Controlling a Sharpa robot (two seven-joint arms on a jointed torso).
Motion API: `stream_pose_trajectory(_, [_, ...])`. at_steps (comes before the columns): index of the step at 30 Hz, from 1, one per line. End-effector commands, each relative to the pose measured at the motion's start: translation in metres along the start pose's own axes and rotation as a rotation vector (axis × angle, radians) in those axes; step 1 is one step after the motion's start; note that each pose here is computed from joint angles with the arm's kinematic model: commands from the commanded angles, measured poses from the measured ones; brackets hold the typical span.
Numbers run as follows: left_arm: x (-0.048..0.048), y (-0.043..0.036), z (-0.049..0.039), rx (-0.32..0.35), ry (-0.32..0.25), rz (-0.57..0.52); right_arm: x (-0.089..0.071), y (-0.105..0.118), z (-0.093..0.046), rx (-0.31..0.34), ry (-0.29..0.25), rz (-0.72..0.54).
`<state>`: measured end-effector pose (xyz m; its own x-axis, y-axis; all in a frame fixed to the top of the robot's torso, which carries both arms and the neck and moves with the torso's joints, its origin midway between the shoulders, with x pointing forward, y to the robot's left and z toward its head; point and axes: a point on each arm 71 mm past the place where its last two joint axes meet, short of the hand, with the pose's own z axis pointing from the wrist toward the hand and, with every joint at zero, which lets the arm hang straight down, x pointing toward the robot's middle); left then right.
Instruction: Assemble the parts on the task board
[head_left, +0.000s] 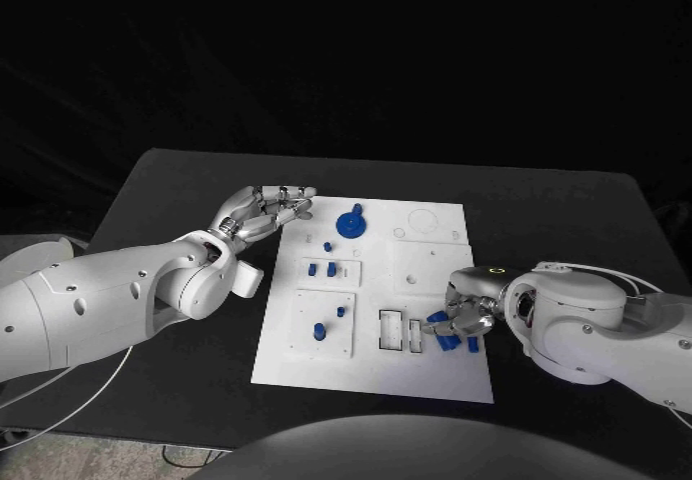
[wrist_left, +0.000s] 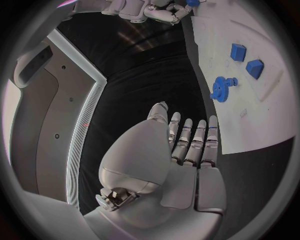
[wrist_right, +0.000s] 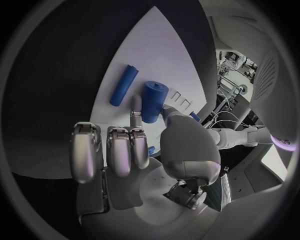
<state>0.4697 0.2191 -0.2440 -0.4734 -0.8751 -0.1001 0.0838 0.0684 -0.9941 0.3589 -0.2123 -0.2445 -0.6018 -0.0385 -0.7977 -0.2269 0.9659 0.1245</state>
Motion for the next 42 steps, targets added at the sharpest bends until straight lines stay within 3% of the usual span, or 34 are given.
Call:
stream_pose_trajectory(1, [0.0017,-0.0005,0.0003,0.005,0.017,-0.014,0.005,-0.003,0.003,0.021,0.026,0.018])
stream_pose_trajectory(14, [0.0018,-0.0002,0.0005,0.005,0.019,-0.015,0.005,-0.003,0.004,0.018,0.02,0.119])
stream_pose_trajectory(20, [0.0014,-0.0001,0.0003,0.004,0.019,-0.015,-0.003,-0.004,-0.001,0.017,0.014,0.231])
stream_pose_trajectory(29, [0.0037,-0.0001,0.002,0.005,0.024,-0.017,-0.016,-0.002,-0.005,0.017,0.088,0.434])
stream_pose_trajectory(42, [0.0033,0.0003,0.0023,0.003,0.024,-0.017,-0.002,0.02,0.007,-0.011,0.162,0.47])
